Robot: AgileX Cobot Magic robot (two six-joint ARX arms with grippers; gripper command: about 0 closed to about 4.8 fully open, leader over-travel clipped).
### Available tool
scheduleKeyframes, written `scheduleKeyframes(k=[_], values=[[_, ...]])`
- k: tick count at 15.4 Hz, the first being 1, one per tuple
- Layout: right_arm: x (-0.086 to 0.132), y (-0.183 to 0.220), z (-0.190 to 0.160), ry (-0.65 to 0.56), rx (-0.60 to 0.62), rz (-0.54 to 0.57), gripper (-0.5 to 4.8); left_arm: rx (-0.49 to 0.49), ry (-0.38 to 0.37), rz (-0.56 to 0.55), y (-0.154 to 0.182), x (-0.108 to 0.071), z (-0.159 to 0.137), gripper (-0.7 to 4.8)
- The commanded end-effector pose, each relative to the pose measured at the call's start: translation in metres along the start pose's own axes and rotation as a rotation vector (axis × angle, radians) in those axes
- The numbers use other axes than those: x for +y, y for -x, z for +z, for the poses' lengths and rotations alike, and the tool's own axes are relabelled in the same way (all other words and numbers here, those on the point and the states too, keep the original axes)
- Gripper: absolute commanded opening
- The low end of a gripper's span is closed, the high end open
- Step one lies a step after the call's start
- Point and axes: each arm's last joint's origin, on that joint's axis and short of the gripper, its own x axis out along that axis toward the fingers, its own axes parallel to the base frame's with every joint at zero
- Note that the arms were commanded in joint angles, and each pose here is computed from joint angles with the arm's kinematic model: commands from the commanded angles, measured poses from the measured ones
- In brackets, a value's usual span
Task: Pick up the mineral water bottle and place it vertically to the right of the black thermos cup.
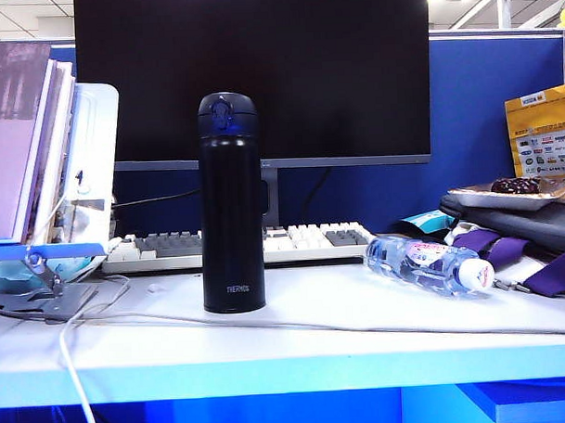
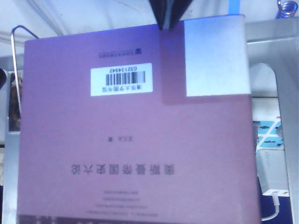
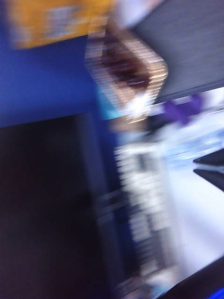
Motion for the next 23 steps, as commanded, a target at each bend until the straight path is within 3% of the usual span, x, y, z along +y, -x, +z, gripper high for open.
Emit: scheduleKeyframes(k=[1,3,4,5,7,10,11,13,17,19,23], values=[[0.010,-0.042,0.027,-0.020,0.247,0.054,-0.01,0.010,-0.003,-0.001,0.000,0.000,-0.001,-0.02],[0.019,-0.084,0.043,-0.090,0.378,0.204,-0.01,0.010,-0.003,-0.001,0.000,0.000,-0.001,-0.02],[0.023,-0.100,0.048,-0.208,0.422,0.266,-0.01,0.010,-0.003,-0.001,0.000,0.000,-0.001,-0.02],[0.029,-0.123,0.049,-0.267,0.497,0.461,-0.01,0.010,-0.003,-0.001,0.000,0.000,-0.001,-0.03],[0.030,-0.144,0.043,-0.282,0.539,0.544,-0.01,0.010,-0.003,-0.001,0.000,0.000,-0.001,-0.02],[0.021,-0.179,0.015,-0.266,0.680,0.409,0.04,0.010,-0.003,-0.001,0.000,0.000,-0.001,-0.02],[0.018,-0.188,0.007,-0.220,0.715,0.388,1.08,0.010,-0.003,-0.001,0.000,0.000,-0.001,-0.02],[0.019,-0.204,-0.006,-0.181,0.779,0.343,4.79,0.010,-0.003,-0.001,0.000,0.000,-0.001,-0.02],[0.010,-0.233,-0.029,-0.081,0.870,0.203,4.79,0.010,-0.003,-0.002,0.000,0.000,-0.001,-0.02],[0.005,-0.243,-0.036,0.030,0.901,0.090,4.79,0.010,-0.003,-0.001,0.000,0.000,-0.001,-0.02],[0.002,-0.255,-0.043,0.135,0.927,0.025,4.79,0.010,-0.003,-0.001,0.000,0.000,-0.001,-0.02]])
